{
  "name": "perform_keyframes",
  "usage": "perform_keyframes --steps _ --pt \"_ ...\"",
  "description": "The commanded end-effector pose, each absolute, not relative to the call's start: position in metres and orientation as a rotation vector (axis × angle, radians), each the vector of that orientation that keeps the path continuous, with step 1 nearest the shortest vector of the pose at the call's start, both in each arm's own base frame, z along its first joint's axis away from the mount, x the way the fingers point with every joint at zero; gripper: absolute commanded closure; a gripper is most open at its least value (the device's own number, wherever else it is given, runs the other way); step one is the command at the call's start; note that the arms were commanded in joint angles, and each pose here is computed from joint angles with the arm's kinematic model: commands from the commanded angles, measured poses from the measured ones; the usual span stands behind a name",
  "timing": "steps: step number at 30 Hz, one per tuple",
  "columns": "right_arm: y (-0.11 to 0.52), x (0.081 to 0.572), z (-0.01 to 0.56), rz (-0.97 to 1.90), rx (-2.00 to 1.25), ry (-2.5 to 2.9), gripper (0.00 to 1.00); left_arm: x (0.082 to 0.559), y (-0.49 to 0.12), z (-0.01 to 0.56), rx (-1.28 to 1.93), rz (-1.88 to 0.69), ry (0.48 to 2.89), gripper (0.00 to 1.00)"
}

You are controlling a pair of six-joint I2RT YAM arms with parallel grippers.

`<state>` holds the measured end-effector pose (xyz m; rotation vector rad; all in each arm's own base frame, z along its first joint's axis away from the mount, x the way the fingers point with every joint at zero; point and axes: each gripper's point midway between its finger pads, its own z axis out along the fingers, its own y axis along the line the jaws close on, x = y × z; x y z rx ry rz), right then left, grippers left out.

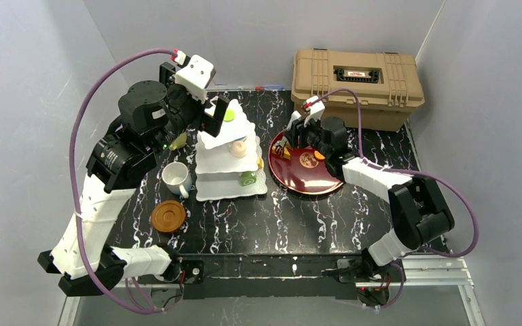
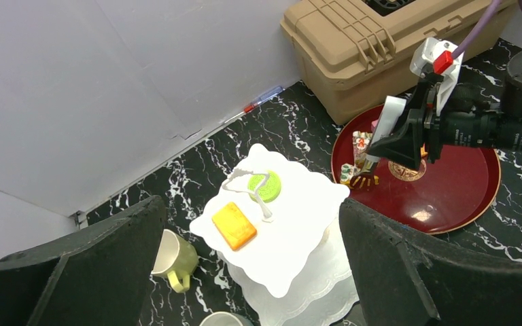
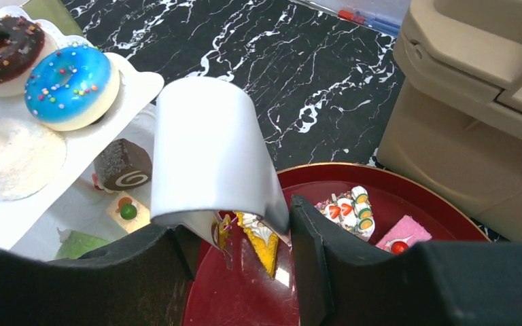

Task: Serve the afternoon tea
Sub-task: Pick up the desert from the tray.

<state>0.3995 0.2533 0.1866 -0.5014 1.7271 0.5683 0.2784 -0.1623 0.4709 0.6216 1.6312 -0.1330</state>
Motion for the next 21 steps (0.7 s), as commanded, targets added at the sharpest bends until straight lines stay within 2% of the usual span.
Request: perform_keyframes --steps 1,8,21 --pt "0.261 0.406 0.199 0.584 -0.492 1.631 0.46 0.275 -0.158 0.483 0.604 -0.143 1.592 0.02" --pt "0.264 0.409 0.197 0.585 -0.492 1.632 0.49 0.274 -0.160 0.485 0.606 -0.151 1.587 0.02" --pt "0.262 0.393 0.242 0.573 -0.483 1.558 0.68 0.273 -0.158 0.484 0.608 -0.144 1.591 0.02"
